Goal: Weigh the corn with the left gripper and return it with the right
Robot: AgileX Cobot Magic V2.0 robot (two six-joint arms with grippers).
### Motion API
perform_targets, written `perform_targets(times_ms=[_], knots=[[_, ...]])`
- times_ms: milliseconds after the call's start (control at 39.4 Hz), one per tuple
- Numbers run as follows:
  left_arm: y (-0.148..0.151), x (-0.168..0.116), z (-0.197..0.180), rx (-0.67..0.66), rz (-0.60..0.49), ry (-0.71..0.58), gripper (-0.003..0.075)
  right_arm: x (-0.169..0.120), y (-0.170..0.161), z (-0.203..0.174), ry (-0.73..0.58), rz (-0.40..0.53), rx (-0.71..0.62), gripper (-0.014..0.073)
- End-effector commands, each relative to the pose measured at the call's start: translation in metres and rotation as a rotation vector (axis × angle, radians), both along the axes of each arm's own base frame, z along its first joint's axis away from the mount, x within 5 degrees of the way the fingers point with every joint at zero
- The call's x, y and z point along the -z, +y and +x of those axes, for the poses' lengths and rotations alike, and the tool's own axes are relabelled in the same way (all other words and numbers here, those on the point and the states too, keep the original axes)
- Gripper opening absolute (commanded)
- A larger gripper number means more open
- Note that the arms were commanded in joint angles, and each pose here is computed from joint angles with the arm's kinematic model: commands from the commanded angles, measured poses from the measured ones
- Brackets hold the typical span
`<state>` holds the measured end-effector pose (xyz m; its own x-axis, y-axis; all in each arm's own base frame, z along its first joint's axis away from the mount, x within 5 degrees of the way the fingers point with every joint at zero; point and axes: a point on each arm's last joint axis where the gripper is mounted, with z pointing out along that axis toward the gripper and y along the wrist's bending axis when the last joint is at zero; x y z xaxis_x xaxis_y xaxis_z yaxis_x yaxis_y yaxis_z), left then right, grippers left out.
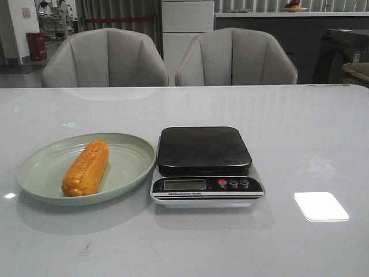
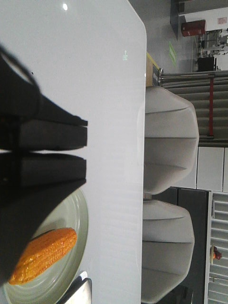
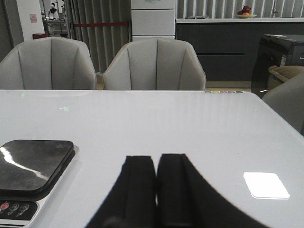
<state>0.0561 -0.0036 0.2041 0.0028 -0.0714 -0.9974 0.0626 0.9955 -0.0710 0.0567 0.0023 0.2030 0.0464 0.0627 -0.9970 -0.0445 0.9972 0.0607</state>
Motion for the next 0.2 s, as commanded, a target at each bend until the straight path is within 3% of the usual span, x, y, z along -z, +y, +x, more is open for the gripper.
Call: perform_targets(times_ms=[0,178], knots=[[0.0003,0.0024,-0.0003,-0.003,-0.007,-0.067,0.0114,-0.0049,0.0002,-0.0018,-0.09,-0.001,-0.001,0.0159],[0.0003,0.0024,-0.0003,-0.003,-0.007,-0.067,0.0114,-0.0049,0.0002,-0.0018,-0.09,-0.001,-0.001,0.0159]])
